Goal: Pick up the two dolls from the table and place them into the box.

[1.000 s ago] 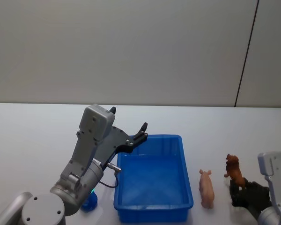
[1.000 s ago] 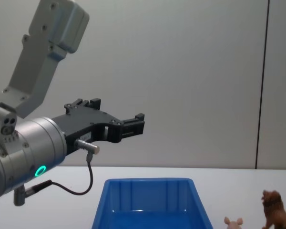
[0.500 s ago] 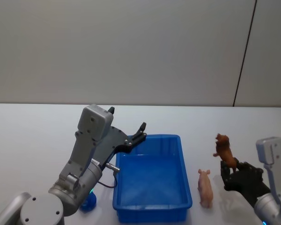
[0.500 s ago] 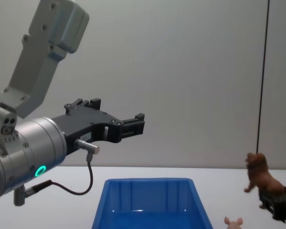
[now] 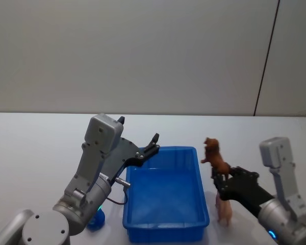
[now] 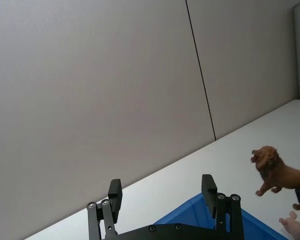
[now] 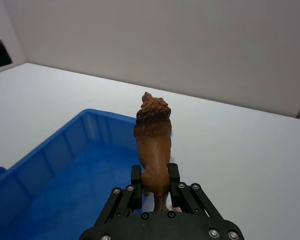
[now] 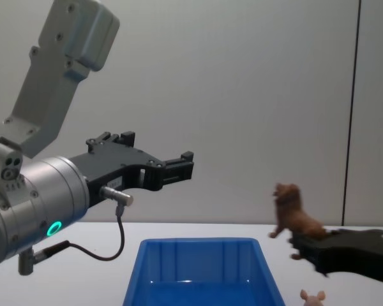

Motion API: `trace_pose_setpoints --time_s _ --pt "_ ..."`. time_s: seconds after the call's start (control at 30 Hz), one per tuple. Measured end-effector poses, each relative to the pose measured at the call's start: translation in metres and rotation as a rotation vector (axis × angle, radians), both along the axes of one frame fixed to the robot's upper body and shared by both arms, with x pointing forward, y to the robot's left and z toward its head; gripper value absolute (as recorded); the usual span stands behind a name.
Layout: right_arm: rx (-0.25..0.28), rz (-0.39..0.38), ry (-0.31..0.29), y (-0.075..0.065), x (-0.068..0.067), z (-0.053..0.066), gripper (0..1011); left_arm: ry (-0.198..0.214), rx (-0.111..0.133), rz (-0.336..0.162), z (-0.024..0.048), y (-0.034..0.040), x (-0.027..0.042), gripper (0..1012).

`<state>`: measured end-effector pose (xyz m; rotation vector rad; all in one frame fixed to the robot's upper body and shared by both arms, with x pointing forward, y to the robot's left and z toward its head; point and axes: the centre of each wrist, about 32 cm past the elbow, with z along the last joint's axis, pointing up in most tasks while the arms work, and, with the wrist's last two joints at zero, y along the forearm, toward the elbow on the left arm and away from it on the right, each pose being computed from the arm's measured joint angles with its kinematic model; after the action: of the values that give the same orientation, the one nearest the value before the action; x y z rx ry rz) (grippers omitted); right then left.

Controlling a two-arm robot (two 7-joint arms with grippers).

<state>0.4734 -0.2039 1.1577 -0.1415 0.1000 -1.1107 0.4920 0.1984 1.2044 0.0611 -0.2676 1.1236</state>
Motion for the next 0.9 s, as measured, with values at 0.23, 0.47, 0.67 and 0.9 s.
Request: trace_pose_setpoints --time_s 0.23,0.47,0.67,0.9 --pt "0.022 0.101 0.023 0.015 0.017 0.000 287 0.000 0.000 0.000 0.0000 0.0000 0.0000 1001" --pt "0.025 0.162 0.047 0.029 0.031 -0.003 287 0.000 0.000 0.000 0.0000 0.0000 0.0000 1001" --pt "0.025 0.182 0.067 0.037 0.039 -0.005 429 0.000 0.000 0.000 0.0000 0.0000 0.0000 1001" --pt "0.023 0.183 0.079 0.042 0.044 -0.006 652 0.000 0.000 0.000 0.0000 0.0000 0.0000 1001"
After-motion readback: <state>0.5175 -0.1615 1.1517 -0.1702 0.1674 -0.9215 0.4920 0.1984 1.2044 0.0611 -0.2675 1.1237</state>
